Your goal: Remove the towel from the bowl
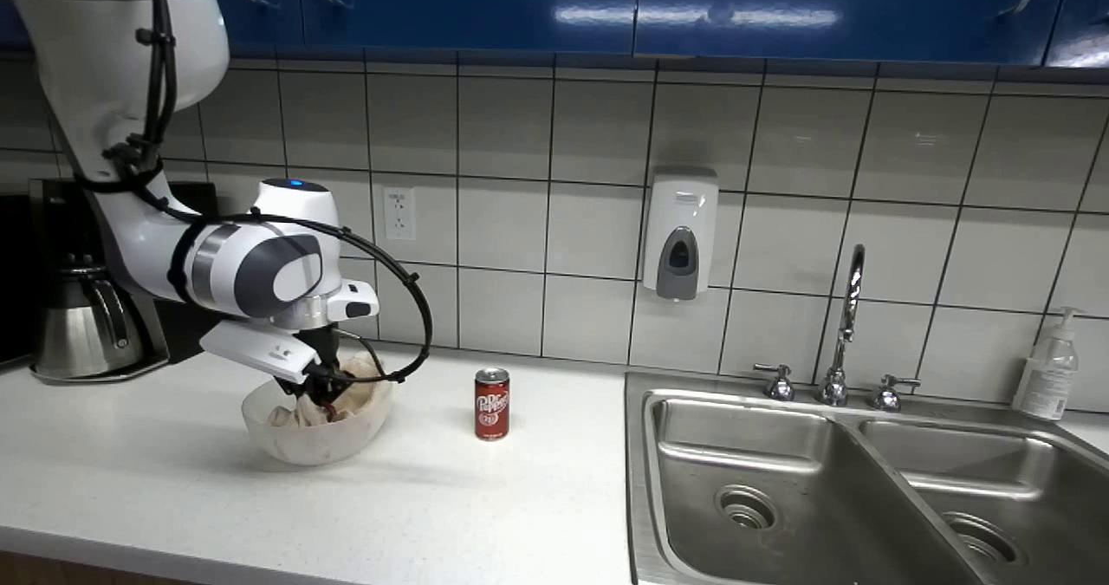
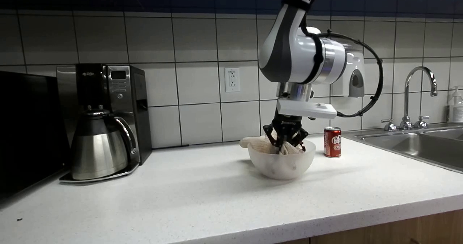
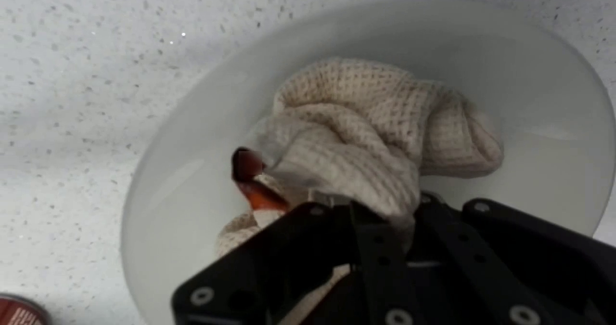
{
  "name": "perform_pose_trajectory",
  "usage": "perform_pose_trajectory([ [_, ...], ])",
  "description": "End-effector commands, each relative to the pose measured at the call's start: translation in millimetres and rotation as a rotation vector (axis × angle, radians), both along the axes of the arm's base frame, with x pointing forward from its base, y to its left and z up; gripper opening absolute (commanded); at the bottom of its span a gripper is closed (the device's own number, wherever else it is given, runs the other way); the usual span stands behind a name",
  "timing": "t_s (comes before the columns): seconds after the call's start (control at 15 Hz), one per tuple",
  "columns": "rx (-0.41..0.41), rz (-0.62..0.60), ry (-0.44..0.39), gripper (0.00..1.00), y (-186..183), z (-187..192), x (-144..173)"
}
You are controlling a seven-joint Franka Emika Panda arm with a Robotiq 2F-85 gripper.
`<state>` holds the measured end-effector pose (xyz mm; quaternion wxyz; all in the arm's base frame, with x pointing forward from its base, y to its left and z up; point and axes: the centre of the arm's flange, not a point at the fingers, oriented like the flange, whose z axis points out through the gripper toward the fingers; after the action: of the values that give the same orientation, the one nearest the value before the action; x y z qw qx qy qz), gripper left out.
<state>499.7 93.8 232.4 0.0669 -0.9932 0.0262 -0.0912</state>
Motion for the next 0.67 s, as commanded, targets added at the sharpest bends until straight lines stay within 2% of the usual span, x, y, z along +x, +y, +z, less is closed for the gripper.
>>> perform_pose_trajectory([
  [0.0,-0.004,-0.028,-0.016,0.02,-11,40,-12],
  [0.33,0.005,-0.044,-0.040,0.02,-22,76,-19],
  [0.6,0.034,-0.053,-0.052,0.02,-26,102,-37],
])
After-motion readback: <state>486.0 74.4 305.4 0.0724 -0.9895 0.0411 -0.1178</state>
